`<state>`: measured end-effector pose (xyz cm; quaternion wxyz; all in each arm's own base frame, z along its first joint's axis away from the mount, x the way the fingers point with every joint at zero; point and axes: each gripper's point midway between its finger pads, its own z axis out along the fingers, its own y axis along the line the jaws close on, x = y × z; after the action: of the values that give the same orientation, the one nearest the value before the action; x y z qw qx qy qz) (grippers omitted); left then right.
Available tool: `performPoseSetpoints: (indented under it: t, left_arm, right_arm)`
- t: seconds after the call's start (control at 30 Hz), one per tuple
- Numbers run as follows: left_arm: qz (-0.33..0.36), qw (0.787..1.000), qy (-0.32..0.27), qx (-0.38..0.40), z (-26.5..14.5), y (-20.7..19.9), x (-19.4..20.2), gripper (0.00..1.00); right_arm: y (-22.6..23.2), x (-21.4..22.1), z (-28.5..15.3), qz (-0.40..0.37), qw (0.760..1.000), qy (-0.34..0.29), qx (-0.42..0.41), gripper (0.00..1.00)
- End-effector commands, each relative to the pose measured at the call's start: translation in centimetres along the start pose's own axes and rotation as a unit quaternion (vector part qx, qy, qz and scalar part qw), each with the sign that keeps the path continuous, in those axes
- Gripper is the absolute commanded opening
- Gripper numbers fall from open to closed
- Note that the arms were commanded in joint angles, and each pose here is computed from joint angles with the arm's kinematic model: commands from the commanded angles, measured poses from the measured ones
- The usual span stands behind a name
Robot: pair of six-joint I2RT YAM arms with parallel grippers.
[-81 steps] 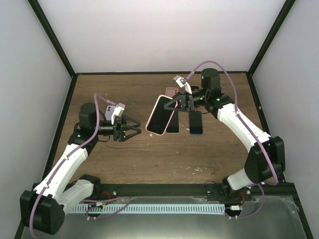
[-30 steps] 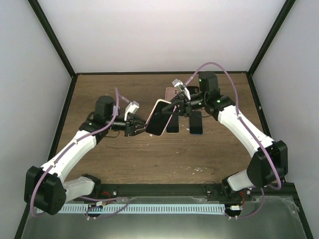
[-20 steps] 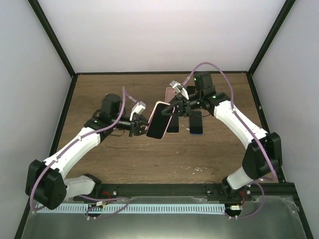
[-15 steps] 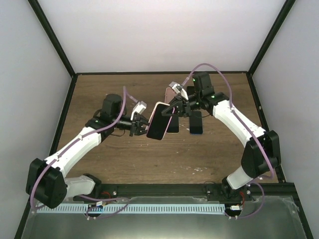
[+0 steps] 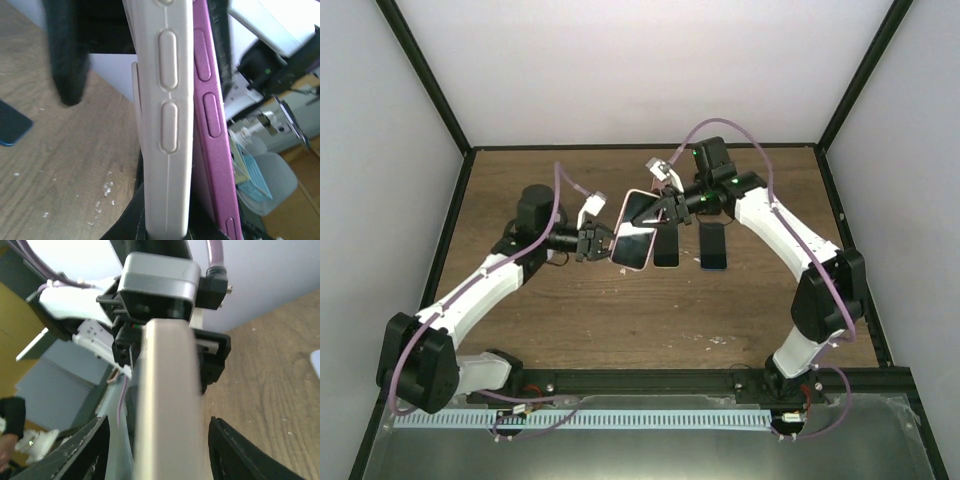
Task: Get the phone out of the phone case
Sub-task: Remove the phone case from the phone.
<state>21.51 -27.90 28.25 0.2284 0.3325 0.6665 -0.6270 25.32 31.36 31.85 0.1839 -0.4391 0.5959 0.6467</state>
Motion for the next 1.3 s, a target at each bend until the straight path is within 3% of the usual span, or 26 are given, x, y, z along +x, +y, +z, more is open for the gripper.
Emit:
performPoseSetpoints:
  t: [0.0, 0.13, 0.3, 0.4, 0.57, 1.03, 1.27]
  left_arm:
    - [0.009, 0.998, -0.054, 0.010, -1.9, -0.2, -2.8, 0.00]
    - [-0.024, 0.996, -0.080, 0.000, -2.9, 1.4, -3.8, 0.00]
    - [-0.104, 0.985, -0.132, -0.039, -4.5, 4.9, -5.0, 0.00]
    - [-0.174, 0.968, -0.169, -0.070, -5.9, 7.5, -5.5, 0.00]
    - [-0.316, 0.912, -0.197, -0.172, -7.4, 12.5, -4.0, 0.00]
    - [-0.374, 0.888, -0.222, -0.150, -7.5, 12.7, -2.8, 0.00]
    - [-0.395, 0.881, -0.220, -0.140, -7.3, 12.9, -2.7, 0.00]
  right_arm:
    - [-1.7, -2.7, -2.1, -0.039, 0.995, -0.018, 0.091, 0.61]
    - [-3.6, -4.9, -4.7, -0.085, 0.977, -0.037, 0.191, 0.71]
    - [-5.6, -6.2, -7.3, -0.155, 0.930, -0.054, 0.328, 0.76]
    - [-5.7, -6.3, -7.7, -0.184, 0.908, -0.065, 0.370, 0.77]
    - [-6.4, -5.8, -4.8, -0.266, 0.856, -0.016, 0.444, 0.74]
    - [-7.3, -2.3, 4.8, -0.366, 0.812, 0.086, 0.447, 0.67]
    - [-8.8, -1.9, 5.5, -0.385, 0.786, 0.104, 0.472, 0.62]
